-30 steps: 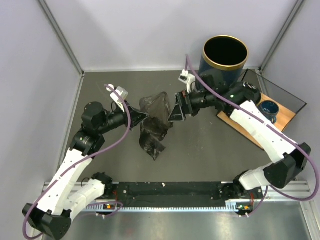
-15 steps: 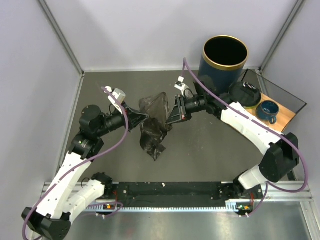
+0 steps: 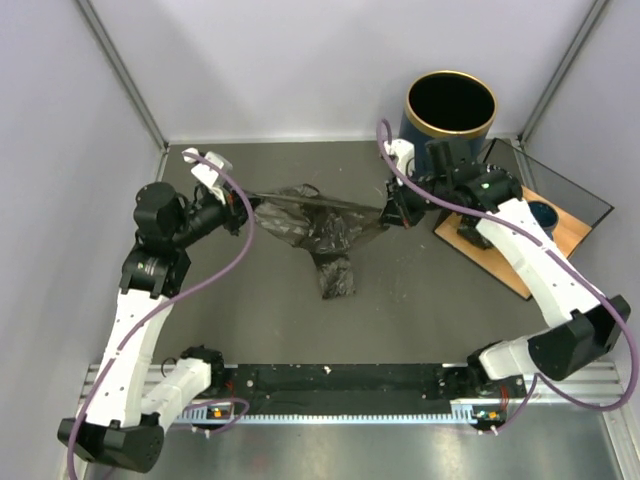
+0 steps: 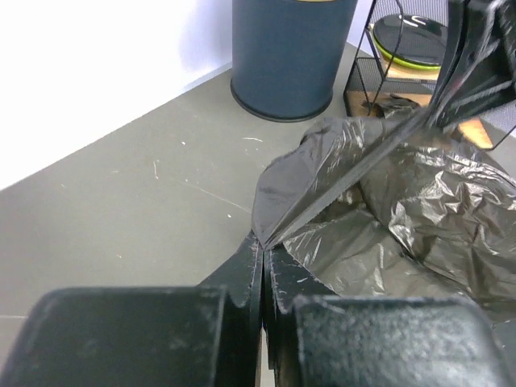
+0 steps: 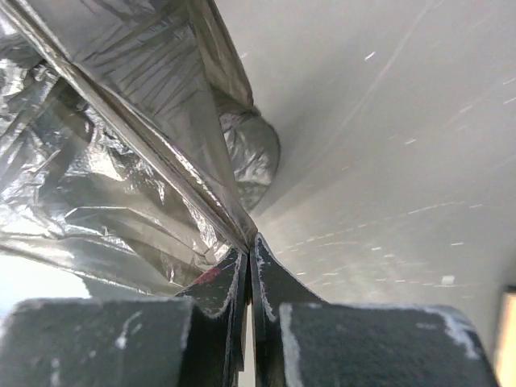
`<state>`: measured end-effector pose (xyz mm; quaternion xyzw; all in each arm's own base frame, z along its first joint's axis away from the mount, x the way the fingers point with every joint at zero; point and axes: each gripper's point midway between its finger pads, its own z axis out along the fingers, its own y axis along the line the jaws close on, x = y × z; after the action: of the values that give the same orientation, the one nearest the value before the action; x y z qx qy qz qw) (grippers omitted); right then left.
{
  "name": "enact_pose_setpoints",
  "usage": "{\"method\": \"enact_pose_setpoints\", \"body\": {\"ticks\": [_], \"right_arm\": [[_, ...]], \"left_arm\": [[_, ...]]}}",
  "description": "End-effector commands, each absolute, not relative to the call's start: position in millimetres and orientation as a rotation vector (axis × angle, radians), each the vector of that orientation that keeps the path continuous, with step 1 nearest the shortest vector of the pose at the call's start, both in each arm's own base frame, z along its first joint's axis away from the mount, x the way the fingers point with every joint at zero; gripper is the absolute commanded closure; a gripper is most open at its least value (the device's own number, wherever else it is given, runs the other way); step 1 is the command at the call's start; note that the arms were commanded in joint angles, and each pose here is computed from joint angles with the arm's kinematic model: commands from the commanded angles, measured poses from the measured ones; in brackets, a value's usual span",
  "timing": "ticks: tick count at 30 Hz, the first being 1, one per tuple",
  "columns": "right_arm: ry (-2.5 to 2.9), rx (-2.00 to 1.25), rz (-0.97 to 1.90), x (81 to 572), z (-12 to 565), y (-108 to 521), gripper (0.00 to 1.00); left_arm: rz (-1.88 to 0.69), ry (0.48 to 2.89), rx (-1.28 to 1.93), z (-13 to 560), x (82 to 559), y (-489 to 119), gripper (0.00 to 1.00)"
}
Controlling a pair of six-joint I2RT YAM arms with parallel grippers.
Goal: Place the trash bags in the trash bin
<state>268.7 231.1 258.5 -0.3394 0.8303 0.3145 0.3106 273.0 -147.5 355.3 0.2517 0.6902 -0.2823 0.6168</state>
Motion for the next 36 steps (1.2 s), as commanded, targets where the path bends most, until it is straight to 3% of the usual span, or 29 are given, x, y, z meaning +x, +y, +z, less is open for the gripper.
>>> {"method": "enact_pose_setpoints", "body": {"ticks": [1, 4, 7, 8, 13, 16, 18, 23, 28, 32, 36], "right_arm": [[2.024, -0.997, 0.538, 289.3, 298.5, 201.6, 1.00], [2.008, -0.951, 0.666, 289.6, 316.0, 219.8, 1.00], [1.962, -0.900, 0.838, 300.4, 347.2, 249.6, 1.00], [1.860, -0.885, 0.850, 309.2, 390.1, 257.9, 1.00], [1.614, -0.825, 0.840, 340.7, 489.3, 270.5, 1.00], [1.455, -0.828, 0.824, 315.4, 540.3, 260.4, 1.00], [1.433, -0.811, 0.864, 306.8, 543.9, 260.9, 1.00], [1.578, -0.885, 0.982, 275.4, 468.3, 281.2, 1.00], [1.813, -0.870, 1.078, 264.5, 379.4, 300.6, 1.00], [1.959, -0.868, 0.978, 272.5, 310.9, 284.4, 1.00], [2.009, -0.848, 0.910, 283.3, 287.5, 266.5, 1.00]], "left_arm": [[-0.589, 1.490, 0.722, 382.8, 274.2, -149.4, 1.00], [-0.770, 1.522, 0.828, 366.4, 258.2, -173.1, 1.00], [-0.796, 1.541, 0.851, 363.9, 263.7, -186.9, 1.00], [-0.798, 1.554, 0.841, 365.9, 272.7, -189.6, 1.00], [-0.620, 1.329, 0.723, 496.7, 299.6, -164.5, 1.00], [-0.459, 1.209, 0.760, 524.1, 288.3, -150.0, 1.00], [-0.406, 1.208, 0.824, 507.7, 273.7, -146.5, 1.00], [-0.516, 1.500, 0.777, 399.9, 266.6, -143.1, 1.00], [-0.650, 1.716, 0.569, 339.8, 266.9, -141.4, 1.00], [-0.461, 1.889, 0.441, 279.3, 289.2, -104.1, 1.00], [-0.427, 1.902, 0.389, 270.6, 300.6, -74.7, 1.00]]}}
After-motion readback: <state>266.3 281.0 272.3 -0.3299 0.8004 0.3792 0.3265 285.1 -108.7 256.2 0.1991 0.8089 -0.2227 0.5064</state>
